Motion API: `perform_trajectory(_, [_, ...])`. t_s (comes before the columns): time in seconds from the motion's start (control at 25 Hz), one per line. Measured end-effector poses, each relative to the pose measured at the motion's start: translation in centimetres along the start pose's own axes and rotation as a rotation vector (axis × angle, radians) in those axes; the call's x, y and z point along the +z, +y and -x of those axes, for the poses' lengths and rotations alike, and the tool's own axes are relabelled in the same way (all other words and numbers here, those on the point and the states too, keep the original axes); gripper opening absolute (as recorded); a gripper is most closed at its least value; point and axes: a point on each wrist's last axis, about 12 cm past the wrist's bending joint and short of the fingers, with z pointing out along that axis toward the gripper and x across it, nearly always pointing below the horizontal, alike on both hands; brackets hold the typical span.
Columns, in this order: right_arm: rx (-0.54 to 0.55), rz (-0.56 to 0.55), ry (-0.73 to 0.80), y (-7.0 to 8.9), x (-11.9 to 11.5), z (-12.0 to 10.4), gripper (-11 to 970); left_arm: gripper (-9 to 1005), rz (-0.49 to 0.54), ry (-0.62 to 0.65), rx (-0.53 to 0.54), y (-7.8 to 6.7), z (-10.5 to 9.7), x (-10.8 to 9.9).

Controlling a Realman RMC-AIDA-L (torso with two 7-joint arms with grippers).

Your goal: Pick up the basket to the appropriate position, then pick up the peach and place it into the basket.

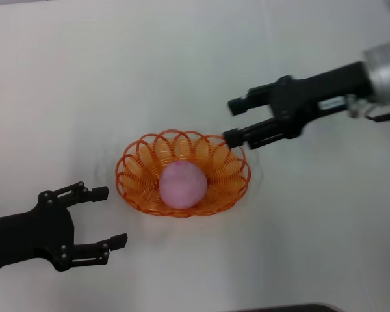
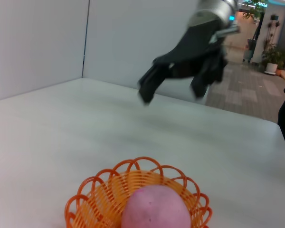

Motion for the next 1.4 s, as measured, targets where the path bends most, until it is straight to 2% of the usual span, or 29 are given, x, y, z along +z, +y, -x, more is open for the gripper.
perform_trajectory(0.12, [-0.103,-0.036,-0.168,1.0,-2.4,-2.8,845,875,0.0,-0.002,-0.002,0.0,0.0,0.0])
perform_trajectory(0.28, [-0.168,-0.129,-0.263,2.0,-4.0,-6.7,841,875,0.003,-0.006,-0.005,0.0,0.0,0.0])
perform_trajectory(0.52, [-0.165,-0.202,-0.268,3.2,-3.7,-12.0,847,875,0.002,-0.009,-0.008,-0.1,-0.1,-0.1])
perform_trajectory(0.72, [-0.171,-0.261,-0.222,3.6,-2.9,-15.0,848,875,-0.002,-0.012,-0.016,-0.2,-0.2,0.0])
perform_trajectory(0.92, [-0.155,-0.255,-0.184,3.9,-2.1,-16.2,847,876,0.003,-0.009,-0.023,-0.2,-0.3,0.0])
perform_trajectory(1.4, [-0.168,-0.228,-0.175,3.8,-1.8,-15.8,848,876,0.028,0.006,-0.029,0.0,-0.7,0.0])
